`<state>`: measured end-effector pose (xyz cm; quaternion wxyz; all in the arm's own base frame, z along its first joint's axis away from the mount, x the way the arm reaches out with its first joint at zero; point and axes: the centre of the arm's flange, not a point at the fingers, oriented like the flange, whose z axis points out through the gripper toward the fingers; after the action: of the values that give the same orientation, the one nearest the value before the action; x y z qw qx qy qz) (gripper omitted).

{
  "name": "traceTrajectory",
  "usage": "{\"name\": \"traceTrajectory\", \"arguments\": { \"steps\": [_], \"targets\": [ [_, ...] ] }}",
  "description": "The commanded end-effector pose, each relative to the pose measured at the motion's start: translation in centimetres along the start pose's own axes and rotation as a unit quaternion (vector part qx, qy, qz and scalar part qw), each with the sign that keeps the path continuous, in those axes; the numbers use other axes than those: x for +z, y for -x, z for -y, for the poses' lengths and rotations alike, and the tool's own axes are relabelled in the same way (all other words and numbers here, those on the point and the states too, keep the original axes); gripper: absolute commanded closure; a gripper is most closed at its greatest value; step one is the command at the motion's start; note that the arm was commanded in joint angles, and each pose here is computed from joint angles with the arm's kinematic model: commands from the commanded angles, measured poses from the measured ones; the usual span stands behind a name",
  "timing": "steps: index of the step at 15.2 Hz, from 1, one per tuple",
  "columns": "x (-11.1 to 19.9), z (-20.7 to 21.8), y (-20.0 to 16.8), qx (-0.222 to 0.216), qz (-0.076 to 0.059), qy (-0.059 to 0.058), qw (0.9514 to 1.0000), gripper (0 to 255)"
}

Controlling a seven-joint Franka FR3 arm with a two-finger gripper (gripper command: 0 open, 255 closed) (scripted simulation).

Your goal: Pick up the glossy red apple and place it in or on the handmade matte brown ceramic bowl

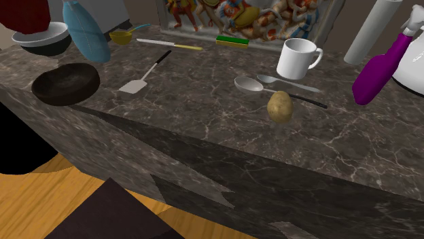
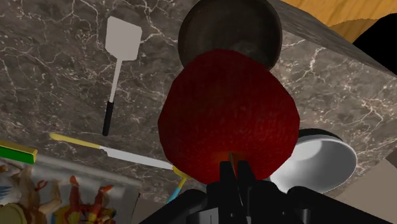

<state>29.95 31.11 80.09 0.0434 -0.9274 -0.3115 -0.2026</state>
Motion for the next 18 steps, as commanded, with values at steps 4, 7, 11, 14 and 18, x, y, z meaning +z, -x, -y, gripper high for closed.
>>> {"name": "traceTrajectory", "arguments": {
  "steps": [4,7,11,14,18],
  "targets": [
    [1.8,1.8,0.9,0.001,0.0,0.0,1.0,255],
    [3.3,1.9,1.5,0.001,0.0,0.0,1.0,255],
    [5.2,1.9,2.4,0.001,0.0,0.0,1.0,255],
    [6.7,2.0,3.0,0.001,0.0,0.0,1.0,255],
    [8.6,2.1,3.9,0.001,0.0,0.0,1.0,255]
  ]
}}
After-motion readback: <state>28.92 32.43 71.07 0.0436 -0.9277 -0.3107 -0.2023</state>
